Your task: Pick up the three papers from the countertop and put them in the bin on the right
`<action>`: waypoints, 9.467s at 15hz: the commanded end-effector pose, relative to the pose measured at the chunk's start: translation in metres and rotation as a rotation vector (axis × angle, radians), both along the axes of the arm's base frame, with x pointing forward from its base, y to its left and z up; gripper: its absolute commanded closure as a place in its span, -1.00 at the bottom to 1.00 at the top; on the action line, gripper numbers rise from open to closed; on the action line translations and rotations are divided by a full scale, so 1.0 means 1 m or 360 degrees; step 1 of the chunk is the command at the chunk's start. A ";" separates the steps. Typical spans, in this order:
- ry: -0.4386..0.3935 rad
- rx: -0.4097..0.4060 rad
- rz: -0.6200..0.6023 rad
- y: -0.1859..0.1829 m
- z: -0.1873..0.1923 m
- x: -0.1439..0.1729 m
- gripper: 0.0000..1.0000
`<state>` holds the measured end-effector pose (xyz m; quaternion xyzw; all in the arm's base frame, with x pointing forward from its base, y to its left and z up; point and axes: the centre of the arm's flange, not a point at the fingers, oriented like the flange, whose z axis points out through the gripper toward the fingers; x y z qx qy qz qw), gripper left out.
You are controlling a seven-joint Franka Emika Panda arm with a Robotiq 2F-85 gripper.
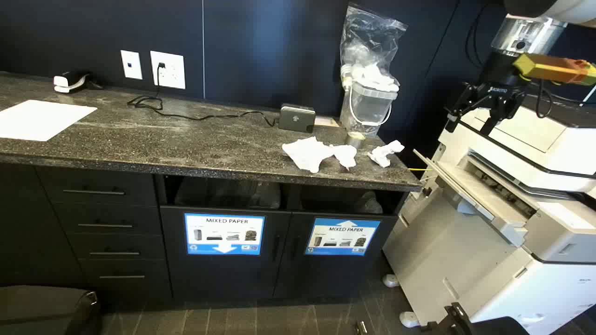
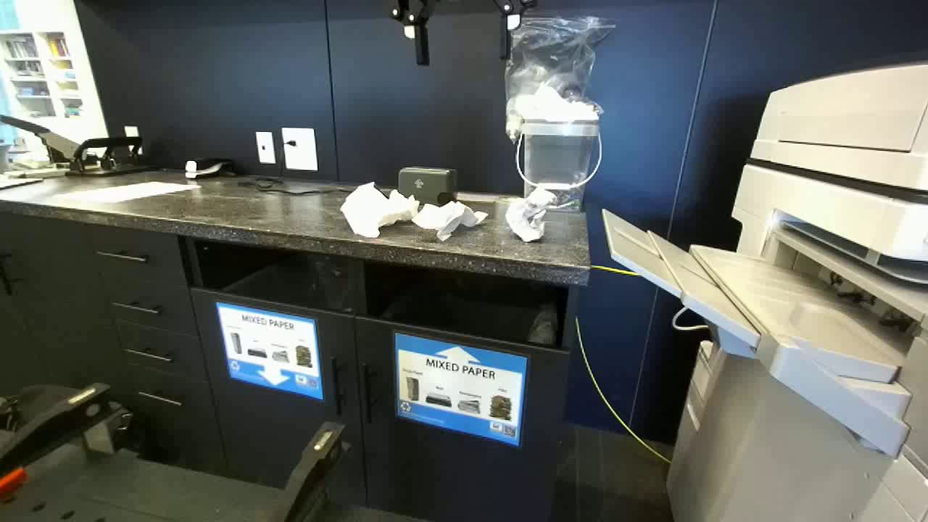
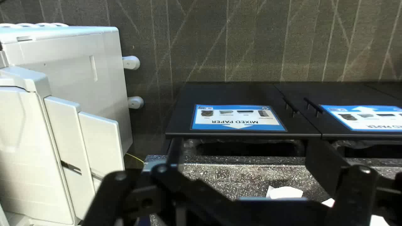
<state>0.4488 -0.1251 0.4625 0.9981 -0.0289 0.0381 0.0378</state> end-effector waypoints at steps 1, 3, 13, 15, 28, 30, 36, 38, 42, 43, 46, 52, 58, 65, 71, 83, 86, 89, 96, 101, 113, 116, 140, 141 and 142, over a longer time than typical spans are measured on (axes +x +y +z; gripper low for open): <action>-0.0006 -0.0002 0.0000 0.000 0.002 0.001 -1.00; -0.0021 -0.0005 -0.0001 -0.001 0.006 0.002 -1.00; -0.0106 0.0092 0.0076 0.005 -0.050 0.055 -1.00; -0.0168 0.0116 0.0083 0.007 -0.074 0.078 -1.00; -0.0630 0.0040 -0.0361 -0.016 -0.207 0.254 -1.00; -0.0673 0.0028 -0.0435 -0.023 -0.216 0.268 -1.00; -0.0772 -0.0032 -0.0567 -0.037 -0.226 0.291 -1.00; -0.0778 -0.0048 -0.0589 -0.038 -0.231 0.295 -1.00; -0.0787 -0.0059 -0.0631 -0.040 -0.242 0.304 -1.00; -0.0788 -0.0060 -0.0640 -0.040 -0.245 0.307 -1.00; -0.0800 -0.0064 -0.0670 -0.042 -0.254 0.314 -1.00; -0.0834 -0.0091 -0.0706 -0.046 -0.265 0.325 -0.50; -0.0853 -0.0116 -0.0721 -0.054 -0.268 0.332 0.33; -0.0727 -0.0185 -0.0695 -0.057 -0.268 0.335 0.74; -0.0220 -0.0132 -0.0457 -0.048 -0.262 0.320 0.66; 0.0263 0.0082 -0.0075 -0.044 -0.238 0.207 0.68; 0.0269 0.0138 0.0008 -0.041 -0.232 0.167 0.67; 0.0234 0.0174 0.0068 -0.040 -0.231 0.138 0.72; 0.0241 0.0242 0.0251 -0.003 -0.272 0.074 0.77; 0.0174 0.0270 0.0330 0.035 -0.320 0.038 0.73; -0.0340 0.0261 0.0593 0.083 -0.432 0.027 0.80; -0.0521 0.0284 0.0676 0.082 -0.460 0.036 0.79; -0.1473 0.0312 0.0137 0.055 -0.516 0.143 0.79; -0.1484 0.0315 0.0110 0.054 -0.524 0.144 0.79; -0.1512 0.0319 0.0081 0.055 -0.529 0.147 0.79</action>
